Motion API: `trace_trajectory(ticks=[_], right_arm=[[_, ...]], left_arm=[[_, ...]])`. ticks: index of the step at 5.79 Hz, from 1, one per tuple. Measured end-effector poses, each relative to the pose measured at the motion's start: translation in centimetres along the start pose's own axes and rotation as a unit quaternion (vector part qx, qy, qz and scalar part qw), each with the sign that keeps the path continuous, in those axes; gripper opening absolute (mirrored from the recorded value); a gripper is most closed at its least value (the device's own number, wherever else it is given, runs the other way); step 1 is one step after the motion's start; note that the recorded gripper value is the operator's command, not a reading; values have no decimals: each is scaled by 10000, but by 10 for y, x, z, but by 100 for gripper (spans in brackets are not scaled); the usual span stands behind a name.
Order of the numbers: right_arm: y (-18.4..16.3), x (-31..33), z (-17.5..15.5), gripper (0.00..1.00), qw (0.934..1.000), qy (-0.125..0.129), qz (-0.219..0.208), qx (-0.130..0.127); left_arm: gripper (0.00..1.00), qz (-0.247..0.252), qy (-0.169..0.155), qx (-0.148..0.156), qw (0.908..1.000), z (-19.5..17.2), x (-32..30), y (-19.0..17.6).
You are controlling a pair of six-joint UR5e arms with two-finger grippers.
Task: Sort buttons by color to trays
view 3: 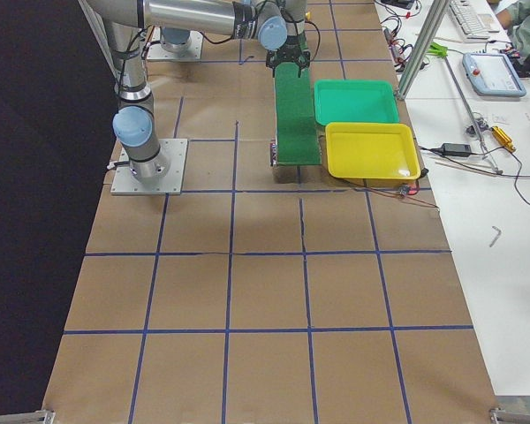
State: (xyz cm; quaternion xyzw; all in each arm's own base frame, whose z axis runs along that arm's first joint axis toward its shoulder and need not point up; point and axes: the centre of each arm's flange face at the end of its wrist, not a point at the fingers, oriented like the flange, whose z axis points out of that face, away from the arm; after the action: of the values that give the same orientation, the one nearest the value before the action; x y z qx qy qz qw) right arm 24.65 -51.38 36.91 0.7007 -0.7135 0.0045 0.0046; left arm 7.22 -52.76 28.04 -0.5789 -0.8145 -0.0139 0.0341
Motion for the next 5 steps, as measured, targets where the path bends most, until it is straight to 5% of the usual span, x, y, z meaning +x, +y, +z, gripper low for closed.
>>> trace_trajectory(ticks=[3,5], right_arm=[[-79,4,43,100,9974,640,276,187],[-85,8,22,100,9973,670,271,143]], left_arm=[[90,-1275,206,11,9916,52,-17,38],[50,-1342,373,2,9902,93,-14,39]])
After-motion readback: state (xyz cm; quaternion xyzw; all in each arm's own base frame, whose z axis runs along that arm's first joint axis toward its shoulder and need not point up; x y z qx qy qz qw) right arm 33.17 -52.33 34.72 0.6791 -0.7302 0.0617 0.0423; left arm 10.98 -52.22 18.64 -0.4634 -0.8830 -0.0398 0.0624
